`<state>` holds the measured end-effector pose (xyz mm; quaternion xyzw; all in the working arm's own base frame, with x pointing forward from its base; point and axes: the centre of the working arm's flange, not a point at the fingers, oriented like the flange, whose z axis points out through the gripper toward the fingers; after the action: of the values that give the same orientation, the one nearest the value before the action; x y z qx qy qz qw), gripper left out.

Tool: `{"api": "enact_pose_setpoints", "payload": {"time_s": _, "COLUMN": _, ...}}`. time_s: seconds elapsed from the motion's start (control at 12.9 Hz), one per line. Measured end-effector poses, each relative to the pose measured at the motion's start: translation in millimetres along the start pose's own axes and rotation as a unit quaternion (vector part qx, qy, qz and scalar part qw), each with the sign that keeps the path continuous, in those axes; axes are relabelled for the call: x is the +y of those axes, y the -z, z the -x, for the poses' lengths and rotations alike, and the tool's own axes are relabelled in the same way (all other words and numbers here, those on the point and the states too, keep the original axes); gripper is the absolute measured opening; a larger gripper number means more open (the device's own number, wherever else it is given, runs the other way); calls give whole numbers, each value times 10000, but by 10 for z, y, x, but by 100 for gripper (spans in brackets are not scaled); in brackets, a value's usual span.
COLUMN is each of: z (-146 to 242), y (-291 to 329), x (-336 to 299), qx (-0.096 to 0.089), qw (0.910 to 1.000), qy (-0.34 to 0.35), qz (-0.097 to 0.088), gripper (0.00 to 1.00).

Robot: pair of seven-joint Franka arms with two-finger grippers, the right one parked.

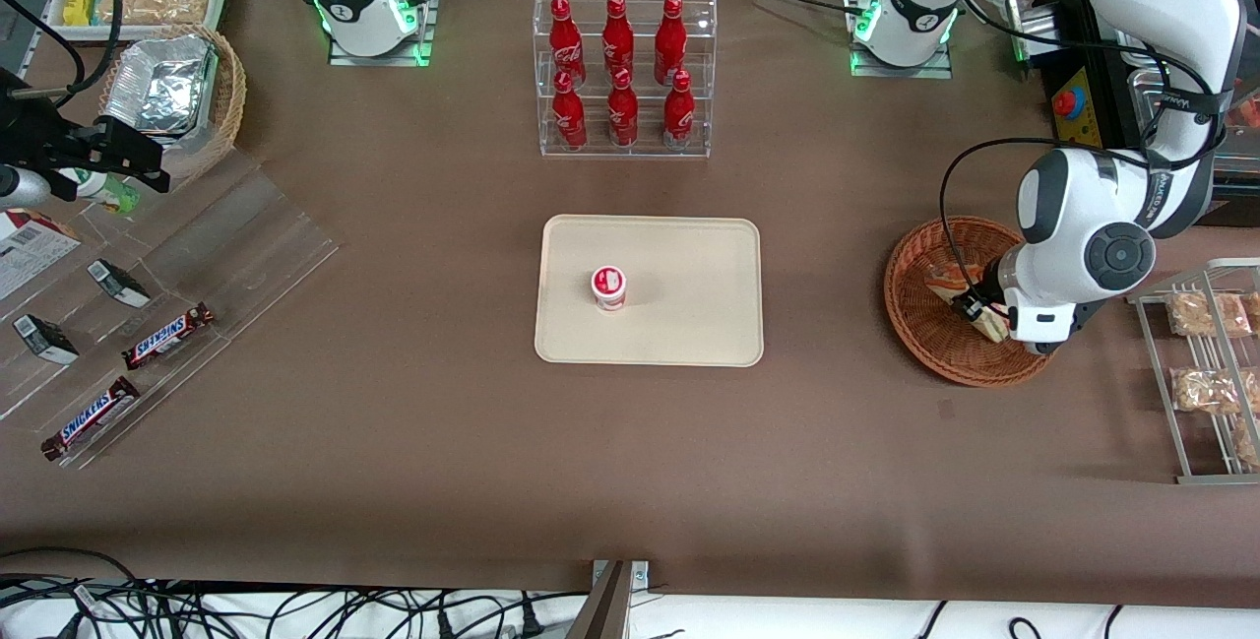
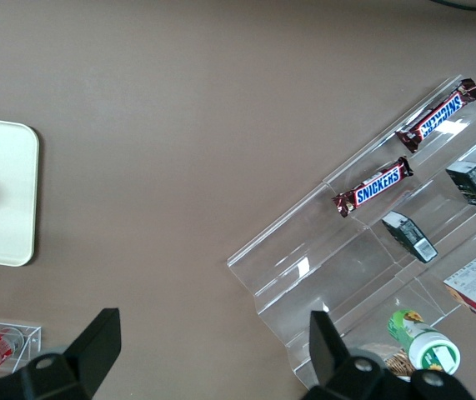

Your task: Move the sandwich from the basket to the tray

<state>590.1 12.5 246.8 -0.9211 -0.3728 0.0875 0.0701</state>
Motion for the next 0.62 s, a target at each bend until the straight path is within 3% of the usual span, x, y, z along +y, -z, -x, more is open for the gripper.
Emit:
{"api": "enact_pose_setpoints", "payload": {"time_s": 0.08, "z": 0, "y": 2, "x": 0, "qx": 2, "qw": 10000, "qy": 5, "qz": 1, "gripper": 43}}
{"api": "enact_pose_setpoints", "payload": {"time_s": 0.16, "z": 0, "y": 7, "x": -1, "qx": 5, "qw": 10000, "qy": 6, "qz": 3, "gripper": 39}}
{"api": "enact_pose_setpoints", "payload": {"time_s": 0.47, "z": 53, "y": 122, "x": 29, "qx": 27, "qw": 10000, "qy": -87, "qz": 14, "gripper": 39}}
{"api": "enact_pose_setpoints", "payload": {"time_s": 0.62, "z": 86, "y": 351, "x": 32, "qx": -90, "qw": 9995, "qy": -291, "qz": -130, "gripper": 39}}
